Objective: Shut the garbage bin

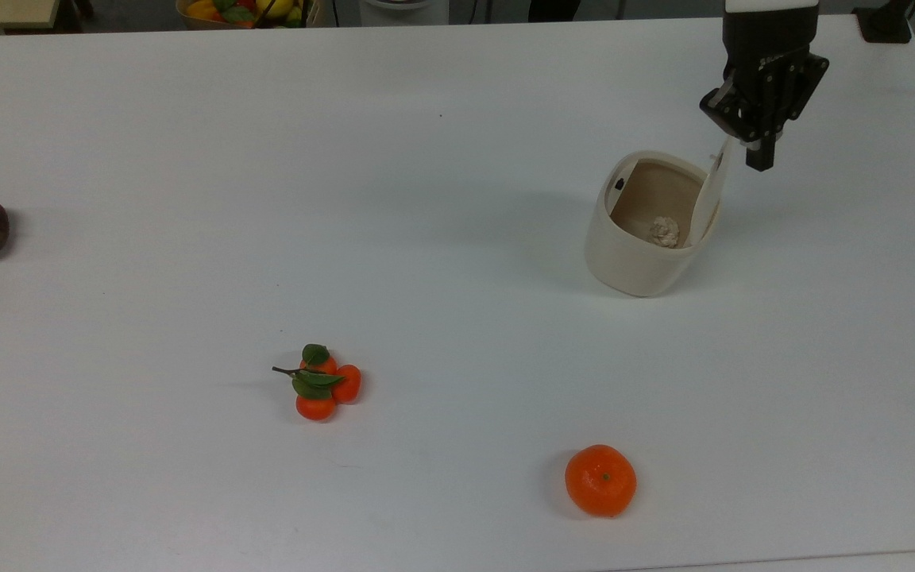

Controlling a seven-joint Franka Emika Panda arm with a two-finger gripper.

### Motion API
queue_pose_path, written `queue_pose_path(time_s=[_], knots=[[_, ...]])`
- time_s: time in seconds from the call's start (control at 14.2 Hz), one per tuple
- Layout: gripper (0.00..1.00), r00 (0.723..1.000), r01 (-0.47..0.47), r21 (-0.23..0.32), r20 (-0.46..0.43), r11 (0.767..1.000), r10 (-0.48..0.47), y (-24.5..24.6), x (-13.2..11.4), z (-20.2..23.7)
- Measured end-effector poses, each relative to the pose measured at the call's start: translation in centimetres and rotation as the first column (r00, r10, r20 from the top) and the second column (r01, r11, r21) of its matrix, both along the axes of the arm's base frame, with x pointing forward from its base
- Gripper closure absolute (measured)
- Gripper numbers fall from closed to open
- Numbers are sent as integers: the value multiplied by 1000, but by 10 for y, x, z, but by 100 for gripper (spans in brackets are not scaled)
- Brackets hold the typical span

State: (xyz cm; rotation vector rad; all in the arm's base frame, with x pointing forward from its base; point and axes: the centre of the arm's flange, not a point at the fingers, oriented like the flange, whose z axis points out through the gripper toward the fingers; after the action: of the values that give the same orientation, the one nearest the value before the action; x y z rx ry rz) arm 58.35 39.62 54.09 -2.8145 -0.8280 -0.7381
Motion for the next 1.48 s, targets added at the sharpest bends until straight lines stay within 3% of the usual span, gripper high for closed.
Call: queue_pose_path(time_s=[0.63,1.48], knots=[[99,983,-105,-144,-166,984,80,-21,-2,-30],[99,958,-170,-240,-269,956,103,-47,9,-99]])
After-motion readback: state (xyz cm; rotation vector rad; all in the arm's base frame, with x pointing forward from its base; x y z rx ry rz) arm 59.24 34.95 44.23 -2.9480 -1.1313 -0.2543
